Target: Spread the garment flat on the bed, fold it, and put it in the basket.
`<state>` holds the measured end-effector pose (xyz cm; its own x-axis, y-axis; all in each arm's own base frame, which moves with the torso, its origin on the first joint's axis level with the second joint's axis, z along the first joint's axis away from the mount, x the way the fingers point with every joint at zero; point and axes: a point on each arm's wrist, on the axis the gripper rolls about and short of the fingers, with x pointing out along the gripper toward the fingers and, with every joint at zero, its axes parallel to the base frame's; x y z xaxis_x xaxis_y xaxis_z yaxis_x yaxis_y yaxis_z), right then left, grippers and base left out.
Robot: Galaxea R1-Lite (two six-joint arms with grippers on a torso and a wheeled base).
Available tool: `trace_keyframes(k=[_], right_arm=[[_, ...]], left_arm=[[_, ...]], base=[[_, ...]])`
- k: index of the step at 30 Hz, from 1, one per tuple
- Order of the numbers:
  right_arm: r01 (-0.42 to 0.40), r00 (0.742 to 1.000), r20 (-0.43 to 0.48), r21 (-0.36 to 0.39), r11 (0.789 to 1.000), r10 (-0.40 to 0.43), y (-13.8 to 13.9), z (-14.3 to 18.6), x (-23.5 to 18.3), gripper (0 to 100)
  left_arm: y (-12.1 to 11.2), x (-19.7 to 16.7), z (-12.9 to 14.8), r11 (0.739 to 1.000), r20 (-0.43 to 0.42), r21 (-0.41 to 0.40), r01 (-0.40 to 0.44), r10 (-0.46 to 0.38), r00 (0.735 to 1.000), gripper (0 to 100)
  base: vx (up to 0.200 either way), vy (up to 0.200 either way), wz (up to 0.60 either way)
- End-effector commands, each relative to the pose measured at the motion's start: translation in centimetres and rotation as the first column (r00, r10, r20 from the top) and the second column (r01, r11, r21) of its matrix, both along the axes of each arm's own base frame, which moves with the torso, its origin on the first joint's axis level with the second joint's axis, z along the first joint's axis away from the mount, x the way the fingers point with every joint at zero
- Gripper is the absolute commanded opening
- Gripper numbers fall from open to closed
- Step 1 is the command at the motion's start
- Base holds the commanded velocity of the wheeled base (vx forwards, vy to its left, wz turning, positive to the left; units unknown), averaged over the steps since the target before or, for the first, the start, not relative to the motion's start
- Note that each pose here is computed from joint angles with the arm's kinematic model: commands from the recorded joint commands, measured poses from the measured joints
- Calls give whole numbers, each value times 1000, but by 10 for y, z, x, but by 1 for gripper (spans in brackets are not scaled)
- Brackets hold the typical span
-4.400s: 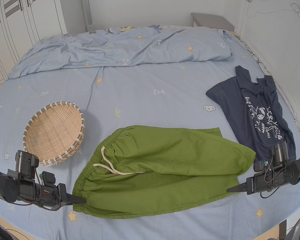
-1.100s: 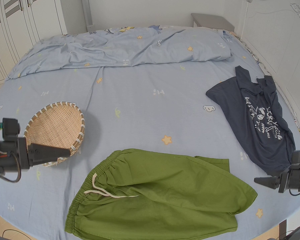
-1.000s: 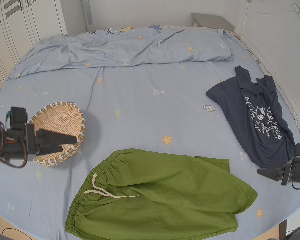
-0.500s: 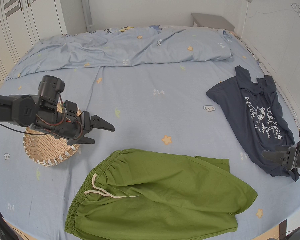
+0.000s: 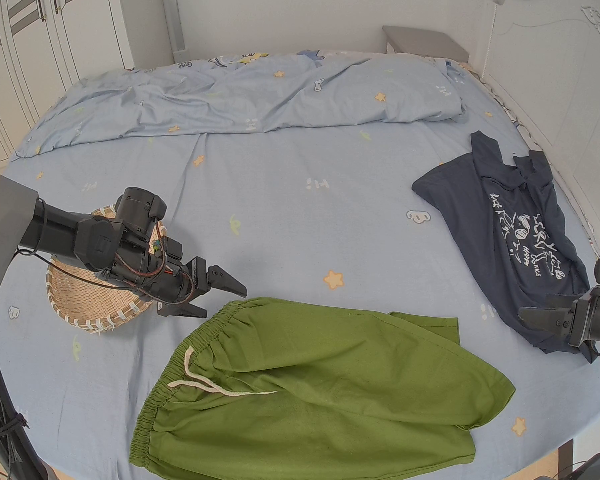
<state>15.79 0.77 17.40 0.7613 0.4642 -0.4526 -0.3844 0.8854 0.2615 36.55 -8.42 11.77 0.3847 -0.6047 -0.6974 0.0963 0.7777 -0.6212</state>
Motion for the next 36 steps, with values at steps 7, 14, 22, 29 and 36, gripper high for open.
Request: trace_keyframes(k=[7, 14, 22, 29, 36], right_arm=[[-2, 1000, -7, 0, 1000, 2, 0, -1, 0, 100], [-3, 1000, -18, 1, 1000, 3, 0, -4, 1, 100], [-2, 1000, -15, 0, 1000, 2, 0, -3, 1, 100], [0, 1000, -14, 0, 1000, 0, 0, -3, 1, 100], [-2, 1000, -23, 1, 1000, 2, 0, -4, 1, 100]], left_arm=[[-11, -3, -8, 999, -31, 7, 31, -31, 999, 100], [-12, -3, -10, 999, -37, 7, 35, -35, 999, 0], [-13, -3, -12, 999, -42, 8, 37, -36, 998, 0], [-7, -11, 15, 1000, 19, -8, 20, -19, 1000, 0], [8, -29, 47, 1000, 104, -23, -5, 8, 995, 0]], base=[[0, 0, 0], [0, 0, 0], [0, 0, 0], [0, 0, 0], [0, 0, 0]])
